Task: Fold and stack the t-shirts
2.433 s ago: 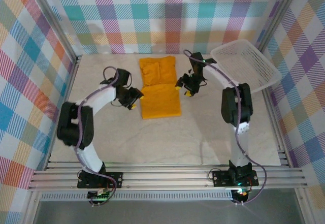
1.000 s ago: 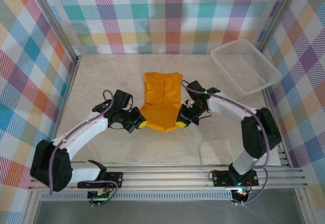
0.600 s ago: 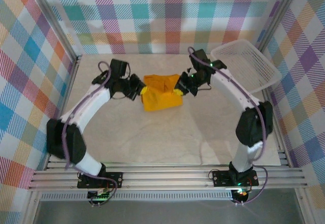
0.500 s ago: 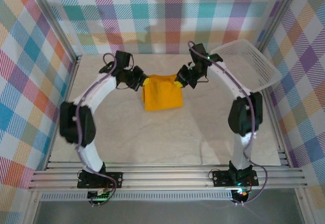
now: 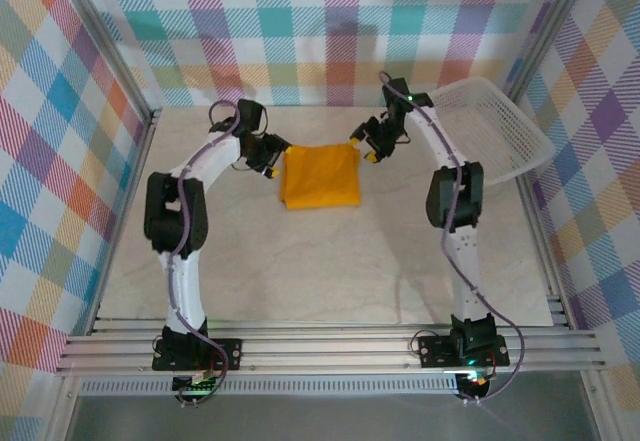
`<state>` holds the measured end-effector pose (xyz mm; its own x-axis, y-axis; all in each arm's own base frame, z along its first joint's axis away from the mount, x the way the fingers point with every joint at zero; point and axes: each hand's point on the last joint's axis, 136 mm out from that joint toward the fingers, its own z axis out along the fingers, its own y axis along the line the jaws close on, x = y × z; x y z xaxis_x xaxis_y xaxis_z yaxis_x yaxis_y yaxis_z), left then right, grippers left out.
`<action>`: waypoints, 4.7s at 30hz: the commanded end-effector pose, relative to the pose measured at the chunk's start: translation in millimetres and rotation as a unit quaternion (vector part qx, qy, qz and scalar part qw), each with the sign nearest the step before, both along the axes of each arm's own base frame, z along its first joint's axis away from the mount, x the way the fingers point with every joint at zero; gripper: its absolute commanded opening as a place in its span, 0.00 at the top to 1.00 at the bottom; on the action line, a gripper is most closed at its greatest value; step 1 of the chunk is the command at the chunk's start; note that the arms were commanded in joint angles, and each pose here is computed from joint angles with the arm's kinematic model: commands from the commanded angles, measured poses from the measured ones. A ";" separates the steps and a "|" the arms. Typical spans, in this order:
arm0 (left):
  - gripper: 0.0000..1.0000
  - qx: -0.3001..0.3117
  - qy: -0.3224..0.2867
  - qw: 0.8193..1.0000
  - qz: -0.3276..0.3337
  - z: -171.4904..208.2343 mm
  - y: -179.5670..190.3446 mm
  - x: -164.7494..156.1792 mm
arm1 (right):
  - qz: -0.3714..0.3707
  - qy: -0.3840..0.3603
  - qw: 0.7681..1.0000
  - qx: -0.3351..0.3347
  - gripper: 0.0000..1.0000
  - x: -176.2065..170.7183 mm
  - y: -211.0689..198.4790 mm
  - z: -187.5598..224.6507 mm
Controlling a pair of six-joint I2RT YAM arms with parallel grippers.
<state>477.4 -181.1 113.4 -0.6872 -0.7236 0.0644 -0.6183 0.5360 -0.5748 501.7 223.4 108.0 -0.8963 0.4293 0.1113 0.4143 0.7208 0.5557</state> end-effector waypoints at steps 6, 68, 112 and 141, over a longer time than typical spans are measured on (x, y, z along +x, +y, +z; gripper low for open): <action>0.34 -0.089 0.022 0.995 0.026 11.6 -93.3 -115.1 | 0.015 -0.185 0.981 0.060 0.48 -92.7 -13.5 77.5; 0.45 0.153 -0.057 0.986 0.023 -54.2 242.3 87.3 | 0.061 -0.267 0.951 0.145 0.47 -172.1 -30.5 134.0; 0.00 0.503 -0.257 0.820 -0.088 -26.4 199.8 -76.1 | 0.011 -0.412 0.803 -0.430 0.00 -107.6 -207.3 -13.2; 0.00 0.491 -0.362 0.789 -0.063 -29.7 193.2 -85.6 | 0.006 -0.518 0.781 -0.349 0.00 -104.6 -212.7 -15.3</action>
<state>389.6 13.6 74.3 -0.3884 -0.1151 -0.9143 -0.2316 0.9725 -0.0240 395.5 9.1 87.1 -0.3720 0.0493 -0.9269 0.0098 0.9987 0.0492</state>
